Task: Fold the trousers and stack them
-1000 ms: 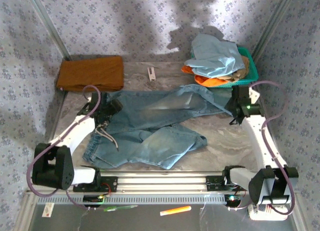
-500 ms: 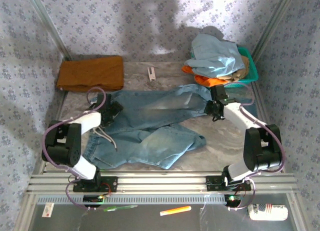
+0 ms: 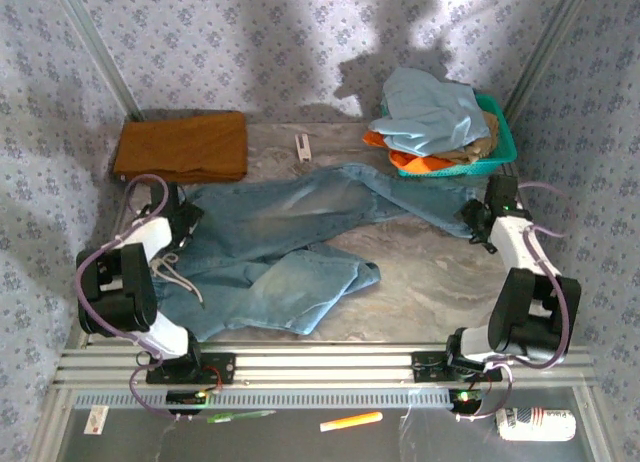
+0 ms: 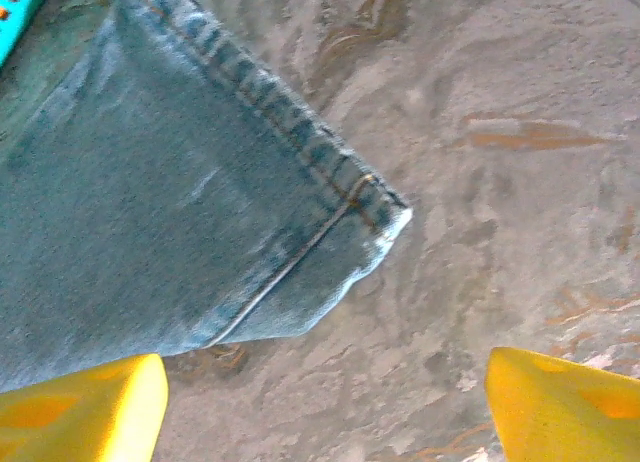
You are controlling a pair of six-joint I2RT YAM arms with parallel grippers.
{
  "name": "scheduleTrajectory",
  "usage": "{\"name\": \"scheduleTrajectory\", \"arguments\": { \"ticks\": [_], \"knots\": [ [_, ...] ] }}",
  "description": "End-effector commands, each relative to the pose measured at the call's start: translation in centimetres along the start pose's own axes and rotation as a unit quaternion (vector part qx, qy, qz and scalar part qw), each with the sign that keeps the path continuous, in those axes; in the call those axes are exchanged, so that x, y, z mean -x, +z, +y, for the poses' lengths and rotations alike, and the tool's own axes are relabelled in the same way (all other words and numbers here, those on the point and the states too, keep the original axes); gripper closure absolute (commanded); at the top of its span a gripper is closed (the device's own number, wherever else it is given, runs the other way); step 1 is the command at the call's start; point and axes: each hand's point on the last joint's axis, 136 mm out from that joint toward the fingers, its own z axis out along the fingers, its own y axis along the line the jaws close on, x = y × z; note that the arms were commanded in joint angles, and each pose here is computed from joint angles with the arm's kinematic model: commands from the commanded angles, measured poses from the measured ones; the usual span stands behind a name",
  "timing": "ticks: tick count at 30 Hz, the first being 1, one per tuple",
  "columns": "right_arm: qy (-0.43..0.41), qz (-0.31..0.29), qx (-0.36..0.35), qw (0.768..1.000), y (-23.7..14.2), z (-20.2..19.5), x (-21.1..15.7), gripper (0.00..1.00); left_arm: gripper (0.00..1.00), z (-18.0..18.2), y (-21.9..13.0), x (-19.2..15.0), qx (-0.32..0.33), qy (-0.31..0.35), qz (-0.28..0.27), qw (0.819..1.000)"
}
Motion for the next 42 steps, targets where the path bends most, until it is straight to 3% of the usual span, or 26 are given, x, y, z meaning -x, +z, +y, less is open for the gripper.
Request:
{"name": "scheduleTrajectory", "arguments": {
  "ticks": [1,5,8,11,13,16,21,25,32,34,41,42],
  "knots": [
    [0.026,0.034,0.022,0.999,1.7,-0.2,-0.1,0.11,0.14,-2.9,-2.2,0.1,-0.028,0.051,0.007,0.998],
    [0.053,0.078,0.069,0.993,4.1,1.4,-0.2,0.11,0.1,-6.1,-5.7,-2.4,-0.055,0.135,0.003,0.989],
    [0.067,0.096,0.075,0.99,5.4,2.0,0.0,0.16,0.1,-9.8,-8.4,-6.3,-0.094,0.227,0.001,0.969],
    [0.081,0.099,0.076,0.989,6.3,2.1,0.4,0.33,0.13,-14.1,-9.8,-12.2,-0.125,0.343,0.027,0.931],
    [0.088,0.099,0.074,0.988,6.7,1.9,0.6,0.53,0.15,-16.7,-10.3,-16.4,-0.149,0.41,0.041,0.899],
    [0.094,0.097,0.075,0.988,6.8,1.6,0.9,0.74,0.15,-19.1,-10.1,-22.2,-0.181,0.479,0.067,0.856],
    [0.093,0.07,0.077,0.99,5.6,1.4,2.4,1.0,0.15,-21.2,-7.6,-29.5,-0.183,0.572,0.101,0.793],
    [0.095,0.05,0.091,0.99,4.3,1.6,3.7,1.0,0.15,-22.7,-6.6,-33.8,-0.18,0.632,0.094,0.748],
    [0.096,0.034,0.106,0.989,3.2,2.0,4.5,1.0,0.14,-23.9,-5.2,-37.0,-0.182,0.674,0.064,0.713],
    [0.1,0.032,0.109,0.988,3.0,2.0,4.9,1.0,0.26,-23.7,-4.1,-37.8,-0.171,0.687,0.064,0.703],
    [0.13,0.017,0.117,0.984,2.3,1.2,7.3,1.0,1.0,-21.7,-2.6,-38.8,-0.154,0.711,0.08,0.681],
    [0.134,0.014,0.117,0.984,2.2,1.0,7.7,1.0,1.0,-21.3,-2.8,-38.8,-0.155,0.719,0.083,0.673]
  ]
}}
